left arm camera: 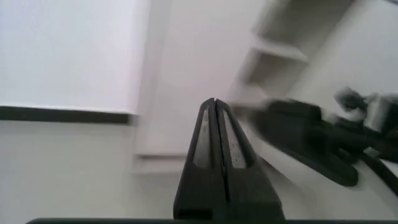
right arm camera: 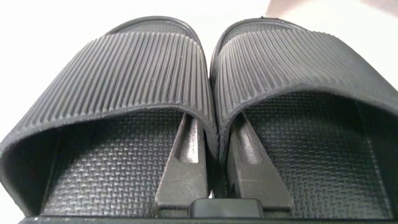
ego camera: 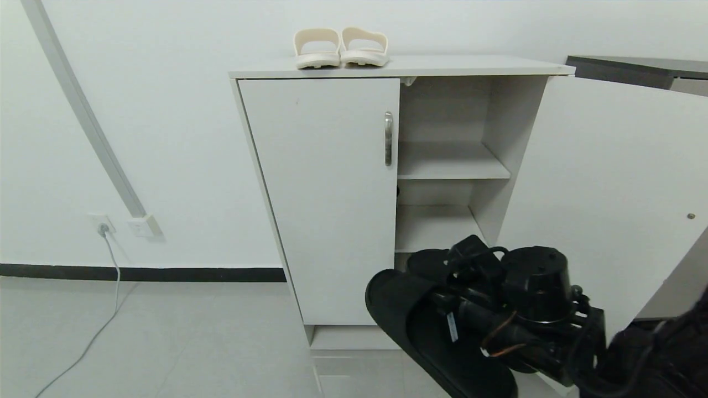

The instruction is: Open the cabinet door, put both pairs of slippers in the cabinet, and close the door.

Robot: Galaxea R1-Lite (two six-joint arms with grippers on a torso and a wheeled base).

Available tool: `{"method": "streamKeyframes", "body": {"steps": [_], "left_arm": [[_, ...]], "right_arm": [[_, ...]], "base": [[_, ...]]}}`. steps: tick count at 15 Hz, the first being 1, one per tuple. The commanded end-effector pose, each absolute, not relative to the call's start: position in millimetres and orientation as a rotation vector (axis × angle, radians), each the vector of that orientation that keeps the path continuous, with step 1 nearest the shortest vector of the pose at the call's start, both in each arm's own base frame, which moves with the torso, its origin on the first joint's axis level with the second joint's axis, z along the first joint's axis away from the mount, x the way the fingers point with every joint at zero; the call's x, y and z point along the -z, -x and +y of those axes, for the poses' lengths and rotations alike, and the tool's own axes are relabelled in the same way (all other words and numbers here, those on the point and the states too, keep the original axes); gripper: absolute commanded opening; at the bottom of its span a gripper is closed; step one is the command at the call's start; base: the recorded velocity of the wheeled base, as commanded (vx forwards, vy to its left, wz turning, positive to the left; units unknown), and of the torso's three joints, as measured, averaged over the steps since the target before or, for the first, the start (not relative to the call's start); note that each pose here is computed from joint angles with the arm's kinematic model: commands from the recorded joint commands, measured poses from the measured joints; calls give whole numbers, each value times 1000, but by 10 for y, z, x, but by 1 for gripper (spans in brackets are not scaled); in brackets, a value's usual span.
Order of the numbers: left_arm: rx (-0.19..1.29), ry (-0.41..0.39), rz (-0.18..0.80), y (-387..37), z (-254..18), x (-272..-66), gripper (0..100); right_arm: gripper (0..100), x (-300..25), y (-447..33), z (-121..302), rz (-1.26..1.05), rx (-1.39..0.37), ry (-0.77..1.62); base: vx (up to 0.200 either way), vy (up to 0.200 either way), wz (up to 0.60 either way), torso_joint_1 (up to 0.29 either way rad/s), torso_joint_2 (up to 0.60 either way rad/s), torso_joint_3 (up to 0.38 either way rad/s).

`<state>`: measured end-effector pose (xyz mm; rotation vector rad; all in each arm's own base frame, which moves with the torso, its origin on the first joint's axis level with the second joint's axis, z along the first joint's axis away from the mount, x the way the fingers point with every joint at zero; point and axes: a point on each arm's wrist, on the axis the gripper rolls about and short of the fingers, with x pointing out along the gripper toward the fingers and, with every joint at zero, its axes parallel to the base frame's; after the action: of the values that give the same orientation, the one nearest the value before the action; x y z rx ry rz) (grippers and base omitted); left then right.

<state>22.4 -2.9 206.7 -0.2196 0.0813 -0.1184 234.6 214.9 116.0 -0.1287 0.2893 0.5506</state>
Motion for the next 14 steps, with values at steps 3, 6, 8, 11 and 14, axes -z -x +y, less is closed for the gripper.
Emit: {"method": "streamKeyframes", "body": {"steps": [3, 6, 8, 11, 14], "left_arm": [[-355, 46, 22, 303, 49, -1073, 0], [-168, 60, -23, 244, 39, -812, 0], [-39, 111, -42, 231, 11, -806, 0], [14, 22, 15, 230, -2, -754, 0], [3, 63, 0, 227, 1, -761, 0]], "right_arm": [[0, -881, -2714, 2380, 298, -384, 123], [0, -877, -2709, 2367, 297, -382, 120], [0, -871, -2710, 2368, 299, -384, 121], [0, -857, -2713, 2357, 298, -380, 117], [0, -857, -2745, 2324, 294, -362, 113]], "base": [[0, 0, 0, 0, 0, 0], [0, 0, 0, 0, 0, 0], [0, 0, 0, 0, 0, 0], [0, 0, 0, 0, 0, 0], [0, 0, 0, 0, 0, 0]]}}
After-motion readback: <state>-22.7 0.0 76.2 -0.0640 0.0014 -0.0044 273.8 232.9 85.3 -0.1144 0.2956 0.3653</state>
